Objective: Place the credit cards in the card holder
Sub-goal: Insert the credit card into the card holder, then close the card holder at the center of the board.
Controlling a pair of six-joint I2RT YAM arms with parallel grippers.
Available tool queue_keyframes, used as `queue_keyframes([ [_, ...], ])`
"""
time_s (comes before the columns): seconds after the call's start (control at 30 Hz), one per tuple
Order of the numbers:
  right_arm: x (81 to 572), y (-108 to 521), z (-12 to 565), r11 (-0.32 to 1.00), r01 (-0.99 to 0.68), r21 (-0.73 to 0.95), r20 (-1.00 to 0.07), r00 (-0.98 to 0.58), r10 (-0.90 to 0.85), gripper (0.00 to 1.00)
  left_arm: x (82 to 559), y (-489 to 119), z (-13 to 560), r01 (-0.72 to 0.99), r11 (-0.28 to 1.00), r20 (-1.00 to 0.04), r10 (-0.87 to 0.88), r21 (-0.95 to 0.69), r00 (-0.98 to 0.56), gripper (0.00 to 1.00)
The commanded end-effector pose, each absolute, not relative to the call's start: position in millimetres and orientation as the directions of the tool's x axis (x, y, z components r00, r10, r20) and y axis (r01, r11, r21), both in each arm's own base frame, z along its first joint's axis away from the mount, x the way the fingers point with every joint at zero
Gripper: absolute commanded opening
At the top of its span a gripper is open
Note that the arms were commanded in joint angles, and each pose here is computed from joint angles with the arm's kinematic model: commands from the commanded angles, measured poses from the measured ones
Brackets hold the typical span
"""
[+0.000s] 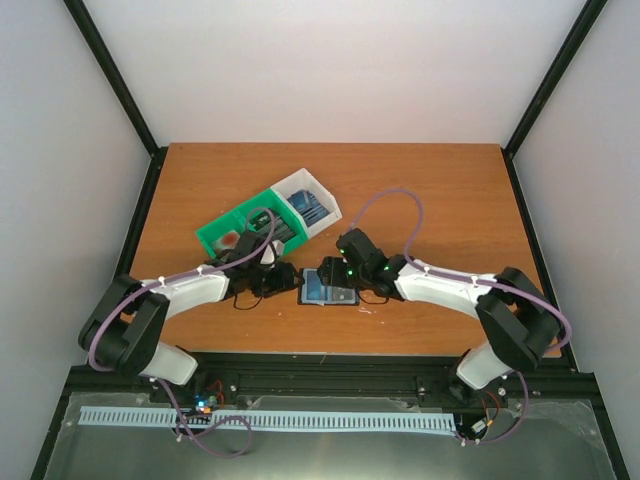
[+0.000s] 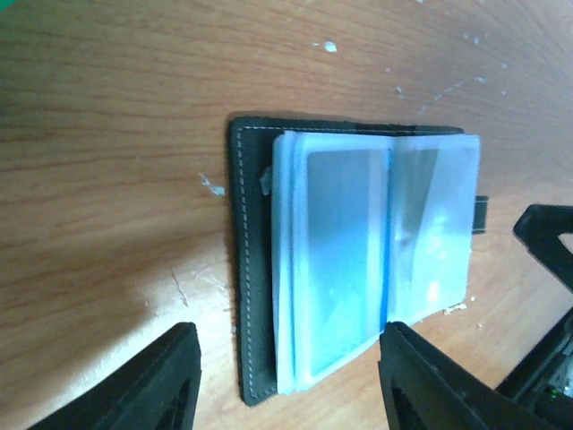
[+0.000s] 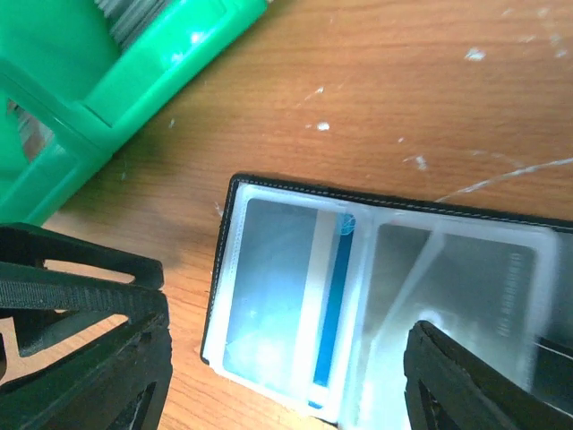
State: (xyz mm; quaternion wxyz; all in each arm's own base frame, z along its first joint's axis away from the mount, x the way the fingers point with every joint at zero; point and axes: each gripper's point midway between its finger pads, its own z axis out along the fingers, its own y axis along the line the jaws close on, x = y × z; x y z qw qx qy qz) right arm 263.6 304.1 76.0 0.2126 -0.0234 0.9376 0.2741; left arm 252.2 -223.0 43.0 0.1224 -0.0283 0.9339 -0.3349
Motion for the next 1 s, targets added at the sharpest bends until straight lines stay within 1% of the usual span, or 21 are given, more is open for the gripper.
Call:
queue_keyframes([
  [0.0, 264, 274, 77, 0.917, -0.165, 0.363, -0.478, -0.878, 0.031, 0.69, 252, -227, 60, 0.018, 0.758, -0.209, -0.157, -0.652, -0.965, 0.61],
  [0.13, 259, 255, 64, 0.954, -0.142, 0.265, -0.452, -0.892, -0.007, 0.65, 247, -230, 59, -0.06, 0.728, -0.13, -0.202, -0.683, -0.971, 0.7],
  [0.2, 258, 245, 59, 0.966, -0.124, 0.226, -0.444, -0.896, -0.011, 0.64, 247, -234, 59, -0.089, 0.705, -0.102, -0.224, -0.704, -0.969, 0.77],
  [0.33, 252, 234, 48, 0.979, -0.118, 0.165, -0.418, -0.907, -0.039, 0.5, 246, -235, 57, -0.123, 0.691, -0.072, -0.247, -0.713, -0.966, 0.77],
  [0.4, 249, 233, 40, 0.978, -0.132, 0.161, -0.396, -0.916, -0.059, 0.44, 247, -235, 53, -0.136, 0.697, -0.061, -0.251, -0.704, -0.966, 0.76],
  [0.47, 246, 239, 33, 0.971, -0.162, 0.176, -0.375, -0.923, -0.086, 0.4, 246, -235, 50, -0.153, 0.699, -0.044, -0.255, -0.698, -0.966, 0.76],
  [0.57, 244, 251, 28, 0.954, -0.211, 0.211, -0.359, -0.925, -0.125, 0.39, 244, -233, 42, -0.178, 0.708, -0.024, -0.265, -0.684, -0.964, 0.75],
  [0.67, 247, 258, 30, 0.946, -0.236, 0.222, -0.367, -0.919, -0.143, 0.39, 241, -234, 34, -0.195, 0.722, 0.0, -0.26, -0.664, -0.966, 0.74],
  [0.77, 250, 259, 30, 0.947, -0.241, 0.214, -0.375, -0.915, -0.148, 0.39, 240, -238, 27, -0.199, 0.733, 0.02, -0.246, -0.651, -0.969, 0.74],
  [0.97, 245, 257, 7, 0.95, -0.219, 0.223, -0.323, -0.936, -0.14, 0.38, 238, -249, 22, -0.211, 0.715, 0.069, -0.222, -0.667, -0.973, 0.73],
])
